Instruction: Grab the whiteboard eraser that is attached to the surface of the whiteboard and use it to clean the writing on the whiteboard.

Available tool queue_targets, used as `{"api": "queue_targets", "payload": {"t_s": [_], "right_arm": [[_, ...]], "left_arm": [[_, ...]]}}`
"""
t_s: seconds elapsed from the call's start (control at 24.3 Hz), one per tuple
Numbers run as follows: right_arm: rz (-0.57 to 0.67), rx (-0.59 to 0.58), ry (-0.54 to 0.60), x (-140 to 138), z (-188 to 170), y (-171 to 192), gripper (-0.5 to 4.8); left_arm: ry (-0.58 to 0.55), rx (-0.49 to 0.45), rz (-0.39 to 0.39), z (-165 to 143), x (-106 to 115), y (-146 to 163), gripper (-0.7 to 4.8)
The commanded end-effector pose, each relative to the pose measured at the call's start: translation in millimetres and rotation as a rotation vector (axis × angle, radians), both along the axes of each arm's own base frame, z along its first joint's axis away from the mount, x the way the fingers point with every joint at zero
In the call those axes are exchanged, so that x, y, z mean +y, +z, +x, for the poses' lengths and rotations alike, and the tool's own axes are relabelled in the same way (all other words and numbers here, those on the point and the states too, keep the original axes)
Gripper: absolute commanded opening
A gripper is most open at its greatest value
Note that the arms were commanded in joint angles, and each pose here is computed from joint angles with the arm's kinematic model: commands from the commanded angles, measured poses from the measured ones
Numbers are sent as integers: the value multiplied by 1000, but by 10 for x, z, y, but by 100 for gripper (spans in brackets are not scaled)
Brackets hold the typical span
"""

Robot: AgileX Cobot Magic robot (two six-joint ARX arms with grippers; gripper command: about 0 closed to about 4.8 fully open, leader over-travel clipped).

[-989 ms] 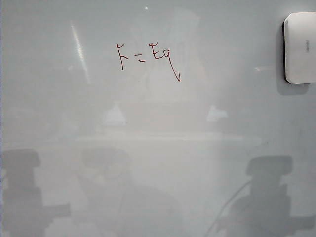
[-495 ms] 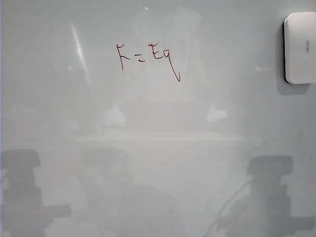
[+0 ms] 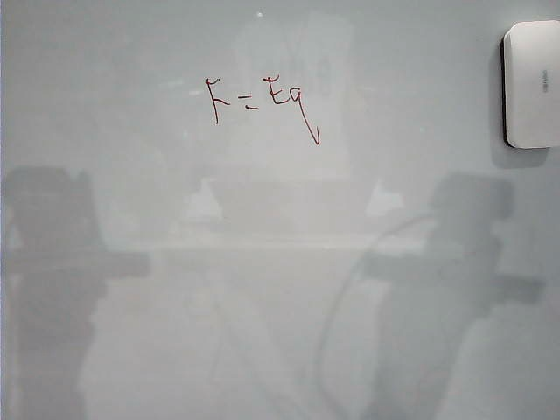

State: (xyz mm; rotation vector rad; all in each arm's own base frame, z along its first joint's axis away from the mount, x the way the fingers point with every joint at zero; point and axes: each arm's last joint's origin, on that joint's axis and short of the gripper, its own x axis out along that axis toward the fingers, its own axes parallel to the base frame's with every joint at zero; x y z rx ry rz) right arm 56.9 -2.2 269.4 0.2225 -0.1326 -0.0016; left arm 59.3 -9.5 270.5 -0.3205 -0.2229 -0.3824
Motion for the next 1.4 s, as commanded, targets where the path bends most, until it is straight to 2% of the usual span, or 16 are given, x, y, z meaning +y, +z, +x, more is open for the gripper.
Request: {"api": "queue_targets", "payload": {"t_s": [0.04, 0.16, 0.25, 0.33, 0.45, 0.54, 0.7, 0.74, 0.78, 0.82, 0.91, 0.99, 1.07, 1.24, 1.32, 1.4], "right_arm": [[-50, 88, 171, 56, -98, 226, -9], [-159, 196, 213, 67, -82, 366, -9], [-242, 213, 168, 51, -33, 464, 4], [-274, 202, 100, 28, 39, 526, 84], [-271, 202, 31, 0, 196, 523, 170], [-273, 179, 25, -8, 311, 481, 205], [-274, 128, 45, 12, 588, 269, 314], [-274, 125, 44, 39, 678, 145, 360], [-277, 114, 53, 86, 774, 16, 431], [-280, 104, 53, 118, 823, -45, 446], [-275, 86, 34, 169, 898, -125, 446], [-266, 74, 1, 260, 1043, -230, 479], [-259, 80, -50, 319, 1186, -290, 479], [-249, 69, -71, 362, 1365, -381, 477], [-243, 64, -110, 363, 1427, -417, 452], [-243, 57, -121, 371, 1475, -434, 452]], "left_arm": [[-139, 106, 11, -134, -37, 151, -6], [-211, 247, 41, -183, -56, 199, -5], [-275, 260, 103, -202, -74, 231, -6], [-334, 230, 153, -220, -89, 254, -6], [-369, 230, 148, -245, -97, 277, -6], [-369, 225, 146, -258, -97, 295, -6], [-353, 177, 220, -262, -96, 302, -6], [-351, 186, 219, -261, -95, 293, -6], [-343, 196, 217, -259, -93, 284, -6], [-335, 202, 214, -257, -91, 280, -6], [-323, 213, 206, -255, -88, 274, -6], [-324, 215, 206, -255, -88, 272, -6], [-324, 218, 205, -255, -88, 269, -6], [-325, 232, 203, -255, -88, 257, -6], [-327, 246, 200, -256, -88, 244, -6], [-328, 260, 198, -256, -88, 231, -6]]}}
